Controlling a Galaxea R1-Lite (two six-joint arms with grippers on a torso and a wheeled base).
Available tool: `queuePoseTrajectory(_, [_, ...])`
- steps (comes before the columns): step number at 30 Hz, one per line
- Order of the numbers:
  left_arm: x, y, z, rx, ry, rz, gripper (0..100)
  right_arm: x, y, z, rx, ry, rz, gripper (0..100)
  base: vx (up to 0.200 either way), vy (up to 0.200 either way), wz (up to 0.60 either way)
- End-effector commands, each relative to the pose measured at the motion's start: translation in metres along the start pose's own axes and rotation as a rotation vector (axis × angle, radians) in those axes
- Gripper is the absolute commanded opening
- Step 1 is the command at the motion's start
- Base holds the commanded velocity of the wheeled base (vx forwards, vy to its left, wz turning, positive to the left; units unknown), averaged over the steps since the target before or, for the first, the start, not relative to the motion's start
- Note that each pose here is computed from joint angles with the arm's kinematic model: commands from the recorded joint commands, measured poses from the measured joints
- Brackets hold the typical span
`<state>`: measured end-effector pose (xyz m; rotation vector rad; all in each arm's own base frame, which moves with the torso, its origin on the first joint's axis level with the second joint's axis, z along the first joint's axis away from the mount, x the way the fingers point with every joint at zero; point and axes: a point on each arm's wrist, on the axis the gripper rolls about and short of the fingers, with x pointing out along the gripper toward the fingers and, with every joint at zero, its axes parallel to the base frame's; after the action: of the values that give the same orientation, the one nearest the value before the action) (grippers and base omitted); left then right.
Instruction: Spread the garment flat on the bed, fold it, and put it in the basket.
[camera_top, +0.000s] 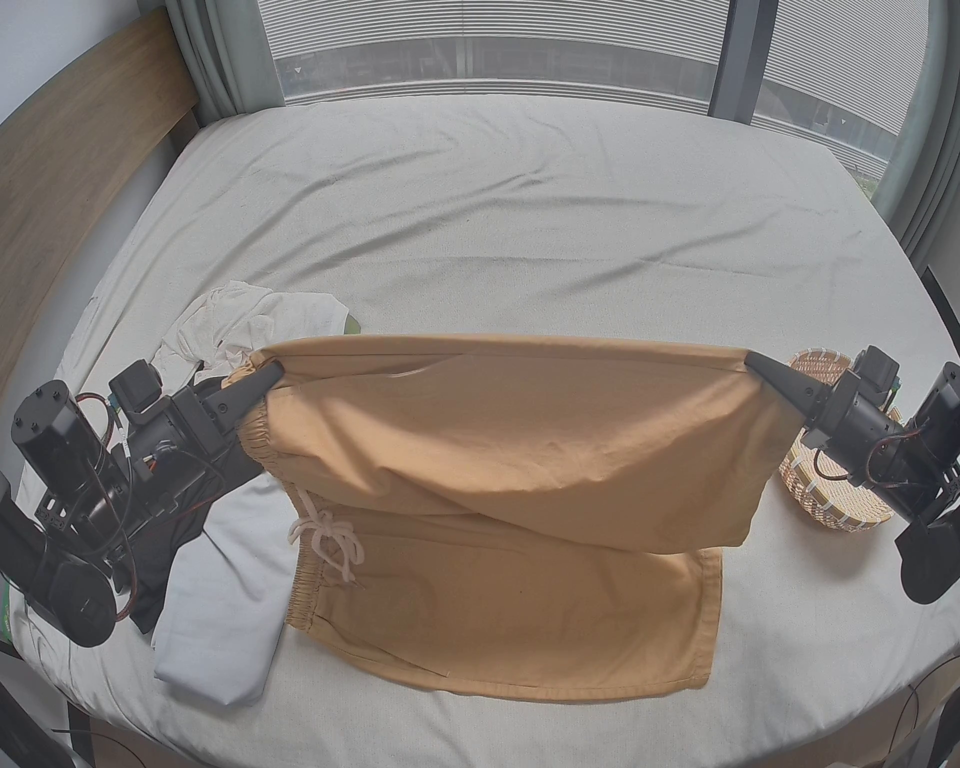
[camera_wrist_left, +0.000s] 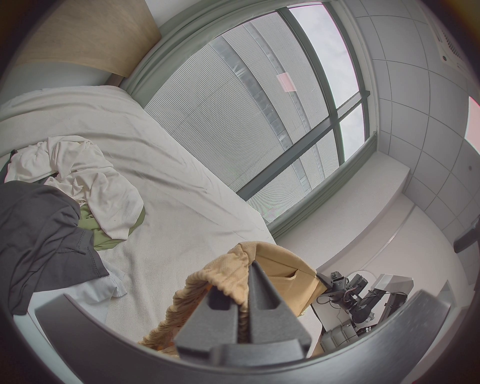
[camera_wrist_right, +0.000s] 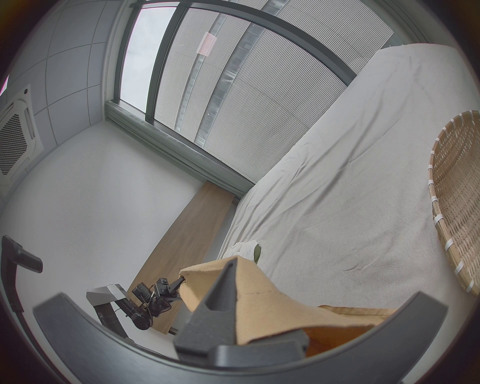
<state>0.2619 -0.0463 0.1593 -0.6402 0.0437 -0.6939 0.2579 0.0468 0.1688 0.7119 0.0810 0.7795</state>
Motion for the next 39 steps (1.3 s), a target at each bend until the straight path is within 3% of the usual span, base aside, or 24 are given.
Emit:
queuePoseTrajectory(1, [0.0,0.001,0.0,-0.001,0.001,0.003,0,0.0,0.0,0.0,-0.001,0.0,0.001,0,0.0,0.0,0.0])
queuePoseTrajectory(15, [0.024,0.018,-0.012,-0.019,0.021,0.02,0,0.015,-0.002,0.011,-0.032,-0.033,0.031,0,0.0,0.0,0.0])
queuePoseTrajectory(25, [0.056,0.034,-0.001,0.011,-0.08,0.043,0,0.033,-0.04,0.015,-0.023,-0.044,-0.022,0,0.0,0.0,0.0])
queuePoseTrajectory(39, [0.069,0.053,-0.012,0.001,-0.064,0.065,0,0.054,-0.061,0.024,-0.047,-0.071,-0.009,0,0.0,0.0,0.0])
